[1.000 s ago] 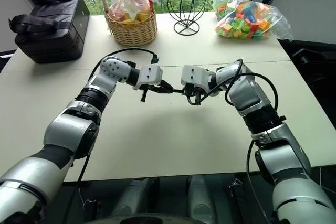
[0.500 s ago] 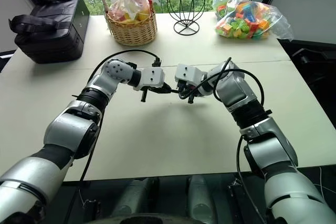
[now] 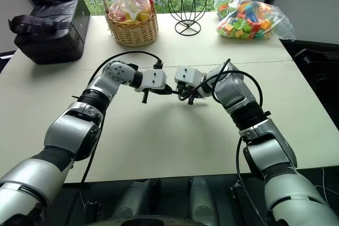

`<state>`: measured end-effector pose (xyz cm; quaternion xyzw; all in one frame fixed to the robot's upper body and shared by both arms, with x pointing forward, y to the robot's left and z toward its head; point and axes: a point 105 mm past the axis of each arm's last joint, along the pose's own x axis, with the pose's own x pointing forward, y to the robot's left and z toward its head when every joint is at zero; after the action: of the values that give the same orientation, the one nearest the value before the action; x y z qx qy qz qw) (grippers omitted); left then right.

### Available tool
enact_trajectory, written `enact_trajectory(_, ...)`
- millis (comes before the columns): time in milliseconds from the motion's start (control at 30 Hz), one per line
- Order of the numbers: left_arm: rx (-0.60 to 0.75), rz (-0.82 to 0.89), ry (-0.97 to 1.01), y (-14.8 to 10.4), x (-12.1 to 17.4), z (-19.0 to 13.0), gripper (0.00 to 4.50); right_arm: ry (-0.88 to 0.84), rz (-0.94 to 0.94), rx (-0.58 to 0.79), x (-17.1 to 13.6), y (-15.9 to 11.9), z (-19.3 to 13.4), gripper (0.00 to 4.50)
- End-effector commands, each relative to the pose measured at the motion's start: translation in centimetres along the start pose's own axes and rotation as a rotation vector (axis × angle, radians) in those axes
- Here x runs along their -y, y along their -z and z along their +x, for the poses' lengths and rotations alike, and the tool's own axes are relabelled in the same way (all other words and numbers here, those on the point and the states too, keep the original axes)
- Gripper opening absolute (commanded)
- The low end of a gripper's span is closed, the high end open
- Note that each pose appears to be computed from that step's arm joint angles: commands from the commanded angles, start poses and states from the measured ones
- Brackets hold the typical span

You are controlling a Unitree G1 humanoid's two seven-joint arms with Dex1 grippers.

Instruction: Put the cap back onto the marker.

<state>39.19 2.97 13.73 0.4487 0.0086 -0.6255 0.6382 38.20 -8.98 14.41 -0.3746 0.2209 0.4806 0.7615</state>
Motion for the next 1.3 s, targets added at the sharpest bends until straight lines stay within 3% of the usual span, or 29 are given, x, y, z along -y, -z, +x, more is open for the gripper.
enact_trajectory(33,0.076,0.127,0.2,-3.4,3.7,5.1,0.03,0.124,-0.349,0.393,-0.1,-14.3,-4.7,0.0)
enact_trajectory(267,0.147,0.065,0.173,-4.2,3.4,5.3,0.03,0.121,-0.335,0.412,-0.1,-14.5,-4.9,0.0)
enact_trajectory(500,0.101,0.097,0.108,-3.7,2.2,4.7,0.03,0.099,-0.333,0.36,-0.3,-12.6,-4.4,0.0)
enact_trajectory(600,0.091,0.118,0.074,-3.9,1.5,4.4,1.31,0.1,-0.319,0.347,-0.3,-11.8,-4.2,0.0)
enact_trajectory(800,0.077,0.138,0.047,-3.7,1.1,4.2,4.33,0.1,-0.298,0.331,-0.4,-10.8,-4.2,0.0)
enact_trajectory(1300,0.075,0.098,-0.138,-3.9,-2.8,1.7,4.33,0.043,-0.198,0.256,-1.1,-6.6,-3.0,0.0)
